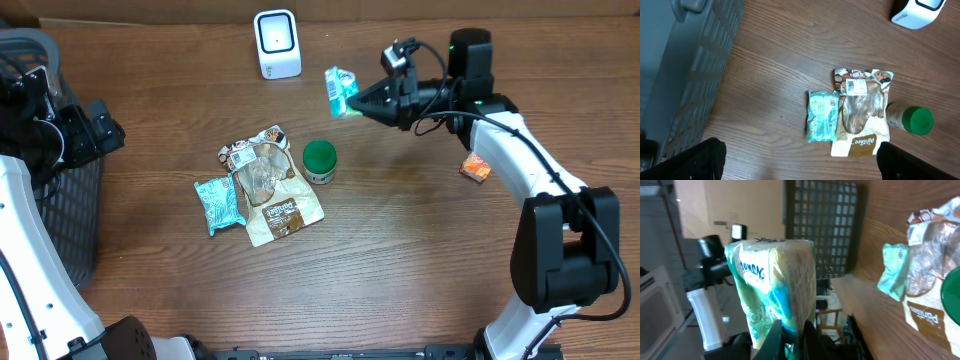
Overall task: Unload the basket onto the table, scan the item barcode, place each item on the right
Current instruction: 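Lift the blue Kleenex pack and carry it toward the scanner, then hold the blue Kleenex pack in front of the white scanner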
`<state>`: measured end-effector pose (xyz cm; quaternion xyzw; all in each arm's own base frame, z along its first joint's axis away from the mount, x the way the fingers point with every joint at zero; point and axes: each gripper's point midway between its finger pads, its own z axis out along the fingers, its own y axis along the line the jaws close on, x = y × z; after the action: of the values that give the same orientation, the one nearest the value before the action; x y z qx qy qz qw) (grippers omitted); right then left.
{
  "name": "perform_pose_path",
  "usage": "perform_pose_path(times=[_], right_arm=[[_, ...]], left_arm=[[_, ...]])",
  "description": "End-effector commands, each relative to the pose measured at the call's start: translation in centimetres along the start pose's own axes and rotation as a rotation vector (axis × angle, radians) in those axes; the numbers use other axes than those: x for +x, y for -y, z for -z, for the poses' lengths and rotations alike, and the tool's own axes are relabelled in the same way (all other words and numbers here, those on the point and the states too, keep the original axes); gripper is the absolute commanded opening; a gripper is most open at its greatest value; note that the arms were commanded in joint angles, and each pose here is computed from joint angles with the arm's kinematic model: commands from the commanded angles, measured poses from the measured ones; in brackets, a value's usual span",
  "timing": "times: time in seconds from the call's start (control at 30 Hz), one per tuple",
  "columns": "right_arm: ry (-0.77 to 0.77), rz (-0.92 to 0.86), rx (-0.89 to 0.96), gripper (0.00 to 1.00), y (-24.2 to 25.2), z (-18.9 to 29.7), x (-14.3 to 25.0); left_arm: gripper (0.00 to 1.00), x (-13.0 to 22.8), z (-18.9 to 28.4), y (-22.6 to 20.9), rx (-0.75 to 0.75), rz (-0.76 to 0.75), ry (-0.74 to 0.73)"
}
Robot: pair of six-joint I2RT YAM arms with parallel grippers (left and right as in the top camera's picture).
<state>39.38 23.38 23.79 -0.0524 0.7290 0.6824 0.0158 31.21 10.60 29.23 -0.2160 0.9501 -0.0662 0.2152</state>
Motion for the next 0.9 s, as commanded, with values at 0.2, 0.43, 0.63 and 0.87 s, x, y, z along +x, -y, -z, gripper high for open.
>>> perform_pose_path(times=[0.2,0.43,0.63,0.87], right_arm=[[0.081,0.051,0.189,0.04,3.1,-2.0,-0.1],[0.11,0.087,0.394,0.04,3.1,-0.9,-0.7],[0.23,0.182,0.775,0.04,0.3,2.4,-3.1],[0.484,0.461,1.127,0.04,-5.5,3.8,-7.0]], left_arm=[[1.0,-0.4,0.2,0.3,0.016,-0.017,0.008],[1.0,-0.4,0.2,0.3,0.016,-0.018,0.008],[1.0,-0.4,0.2,0.3,0.016,-0.017,0.008],[0.99,-0.4,0.2,0.3,0.016,-0.017,0.008]])
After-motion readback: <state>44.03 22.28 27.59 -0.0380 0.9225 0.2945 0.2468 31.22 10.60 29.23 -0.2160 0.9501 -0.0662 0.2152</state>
